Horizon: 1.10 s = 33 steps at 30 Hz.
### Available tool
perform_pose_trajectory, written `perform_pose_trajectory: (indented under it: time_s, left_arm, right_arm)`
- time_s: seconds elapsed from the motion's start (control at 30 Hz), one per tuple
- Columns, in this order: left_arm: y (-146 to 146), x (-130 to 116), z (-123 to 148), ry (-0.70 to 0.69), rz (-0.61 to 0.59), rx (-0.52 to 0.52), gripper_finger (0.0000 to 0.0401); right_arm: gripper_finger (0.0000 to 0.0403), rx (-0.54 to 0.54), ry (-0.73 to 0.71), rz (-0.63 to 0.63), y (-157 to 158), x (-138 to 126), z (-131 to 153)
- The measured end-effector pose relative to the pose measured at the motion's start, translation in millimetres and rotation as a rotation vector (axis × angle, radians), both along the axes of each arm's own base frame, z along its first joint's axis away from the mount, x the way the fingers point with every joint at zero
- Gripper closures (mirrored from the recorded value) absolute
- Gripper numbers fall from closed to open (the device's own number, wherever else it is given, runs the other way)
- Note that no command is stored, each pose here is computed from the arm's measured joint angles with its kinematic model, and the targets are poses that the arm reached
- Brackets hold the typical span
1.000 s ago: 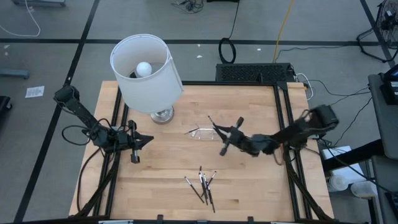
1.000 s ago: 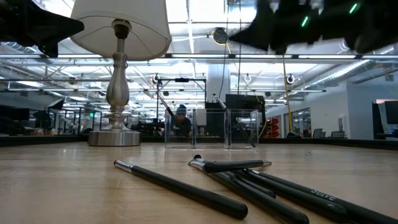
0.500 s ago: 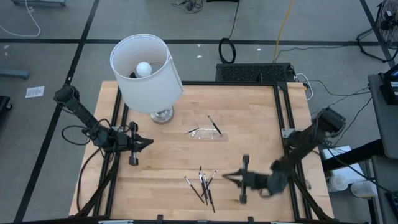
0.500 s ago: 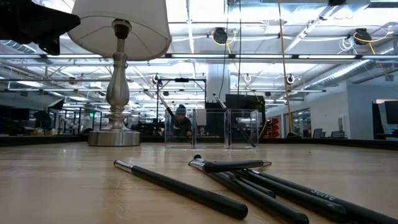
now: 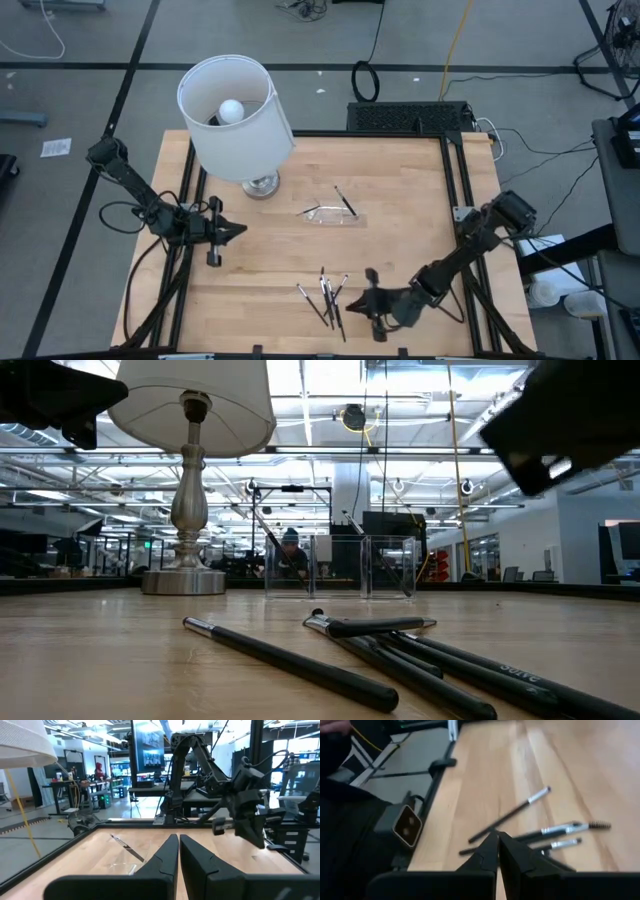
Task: Sort items
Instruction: Put the eyeshadow brush into the transparent organizer
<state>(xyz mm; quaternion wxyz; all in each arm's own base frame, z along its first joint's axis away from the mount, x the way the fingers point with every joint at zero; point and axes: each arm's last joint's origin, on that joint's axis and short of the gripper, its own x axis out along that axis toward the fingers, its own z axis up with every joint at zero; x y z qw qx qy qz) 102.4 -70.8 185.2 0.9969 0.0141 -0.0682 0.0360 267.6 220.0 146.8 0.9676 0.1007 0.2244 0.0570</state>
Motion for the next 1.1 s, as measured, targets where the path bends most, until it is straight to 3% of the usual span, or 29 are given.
perform_pose_trajectory:
  time_s: [0.1, 0.37, 0.57, 0.73, 0.87, 0.97, 1.1]
  left_arm:
    - [0, 0, 0, 0.000, 0.000, 0.000, 0.0375]
    - [0, 0, 0, 0.000, 0.000, -0.001, 0.0375]
    - [0, 0, 0, 0.000, 0.001, 0.000, 0.0375]
    - [0, 0, 0, 0.002, 0.001, 0.001, 0.0375]
    - [0, 0, -1, 0.004, 0.001, 0.000, 0.0375]
    - [0, 0, -4, 0.031, 0.000, 0.022, 0.0375]
    - [-1, 1, -10, 0.079, -0.003, 0.046, 0.0375]
  right_arm:
    - [0.0402, 0.050, 0.032, -0.046, -9, 6, -2]
    - [0.0389, 0.288, 0.155, 0.142, -25, 22, -1]
    - [0.0360, 0.377, 0.038, 0.358, -20, 27, 15]
    - [0.0352, 0.433, -0.108, 0.351, -22, 33, 29]
    - [0.0364, 0.510, -0.133, 0.193, -31, 40, 34]
    - [0.0393, 0.479, -0.017, 0.194, -16, 58, 60]
    - [0.0397, 0.287, 0.285, 0.108, 8, 78, 130]
